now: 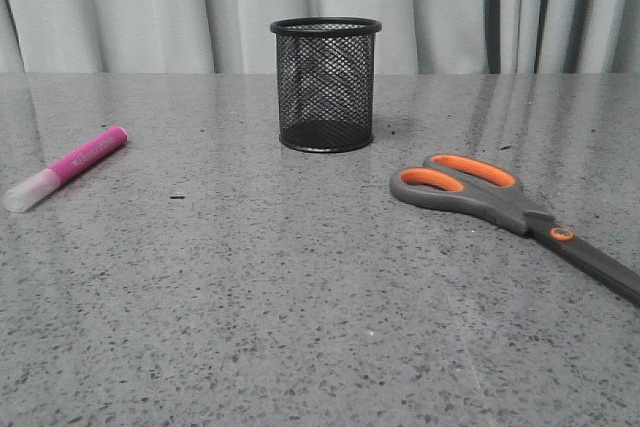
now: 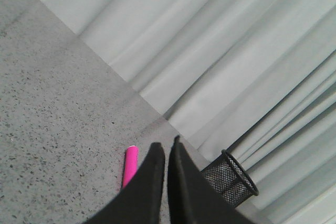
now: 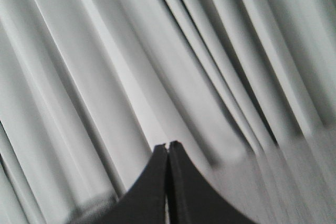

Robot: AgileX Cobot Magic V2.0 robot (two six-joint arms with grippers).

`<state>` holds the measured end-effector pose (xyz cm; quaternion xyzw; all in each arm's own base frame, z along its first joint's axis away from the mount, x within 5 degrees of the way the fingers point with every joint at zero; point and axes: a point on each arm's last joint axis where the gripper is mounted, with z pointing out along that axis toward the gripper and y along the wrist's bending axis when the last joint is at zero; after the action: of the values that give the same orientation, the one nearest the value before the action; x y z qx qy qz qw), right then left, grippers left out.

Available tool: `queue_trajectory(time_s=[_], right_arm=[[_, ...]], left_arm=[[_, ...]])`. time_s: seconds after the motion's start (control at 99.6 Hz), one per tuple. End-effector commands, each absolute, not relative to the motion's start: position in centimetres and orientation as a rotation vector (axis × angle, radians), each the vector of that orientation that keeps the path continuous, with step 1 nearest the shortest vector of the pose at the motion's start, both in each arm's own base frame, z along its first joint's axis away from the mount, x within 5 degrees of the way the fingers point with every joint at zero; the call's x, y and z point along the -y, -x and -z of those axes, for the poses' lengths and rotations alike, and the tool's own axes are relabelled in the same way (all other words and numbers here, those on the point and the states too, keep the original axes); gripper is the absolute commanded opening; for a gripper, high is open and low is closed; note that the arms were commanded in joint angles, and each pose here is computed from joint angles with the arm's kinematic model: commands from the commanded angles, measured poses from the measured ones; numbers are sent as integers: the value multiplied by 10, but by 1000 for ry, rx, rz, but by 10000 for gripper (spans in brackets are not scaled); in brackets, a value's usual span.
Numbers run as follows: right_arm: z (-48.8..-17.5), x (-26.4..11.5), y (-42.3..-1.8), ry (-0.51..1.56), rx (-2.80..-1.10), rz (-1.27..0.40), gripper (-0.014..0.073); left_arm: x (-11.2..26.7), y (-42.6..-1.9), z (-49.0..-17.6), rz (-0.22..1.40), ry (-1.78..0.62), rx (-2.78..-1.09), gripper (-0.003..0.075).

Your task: Put pen and scissors into bin

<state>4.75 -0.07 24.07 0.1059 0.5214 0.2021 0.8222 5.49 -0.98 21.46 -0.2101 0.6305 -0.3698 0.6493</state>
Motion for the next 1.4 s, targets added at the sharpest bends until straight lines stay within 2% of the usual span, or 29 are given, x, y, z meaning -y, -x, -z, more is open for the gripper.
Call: queue_trajectory(time_s=[0.0,0.211,0.422,0.522,0.612,0.663,0.713,0.763,0.813,0.833,0.843,0.873,1.014,1.165,1.386], right_arm=[[-253,7,-37,-255,-896,-443,-67],[-252,13,-37,-372,-880,-518,-67],[-247,13,-44,-510,-1008,-652,-64],[-258,5,-46,-460,-1126,-664,-64],[-272,-2,-50,-335,-1266,-575,-45],[-281,-5,-54,-271,-1326,-510,8],[-289,-7,-58,-249,-1379,-487,121],[-300,-8,-64,-245,-1433,-486,247],[-305,-11,-71,-245,-1527,-486,386],[-307,-12,-74,-244,-1566,-486,414],[-309,-14,-78,-243,-1619,-486,459],[-312,-15,-81,-241,-1658,-484,484],[-321,-20,-98,-162,-1851,-420,488],[-321,-22,-115,-141,-1934,-395,488],[-315,-24,-120,-143,-1995,-393,488]], left_arm=[[5,-53,-213,840,515,-1363,-20],[5,-54,-213,843,520,-1362,-20],[5,-53,-221,846,514,-1347,-6],[7,-54,-239,790,430,-1371,103],[13,-57,-261,701,293,-1438,274],[17,-62,-273,632,201,-1499,354],[22,-69,-285,581,131,-1576,405],[26,-77,-296,548,78,-1645,410],[30,-87,-309,517,23,-1728,405],[31,-89,-314,507,3,-1751,403],[33,-95,-320,496,-15,-1785,398],[35,-101,-322,477,-41,-1843,390],[45,-130,-339,418,-142,-2073,365],[57,-173,-348,410,-190,-2288,365],[74,-235,-350,394,-239,-2419,365]])
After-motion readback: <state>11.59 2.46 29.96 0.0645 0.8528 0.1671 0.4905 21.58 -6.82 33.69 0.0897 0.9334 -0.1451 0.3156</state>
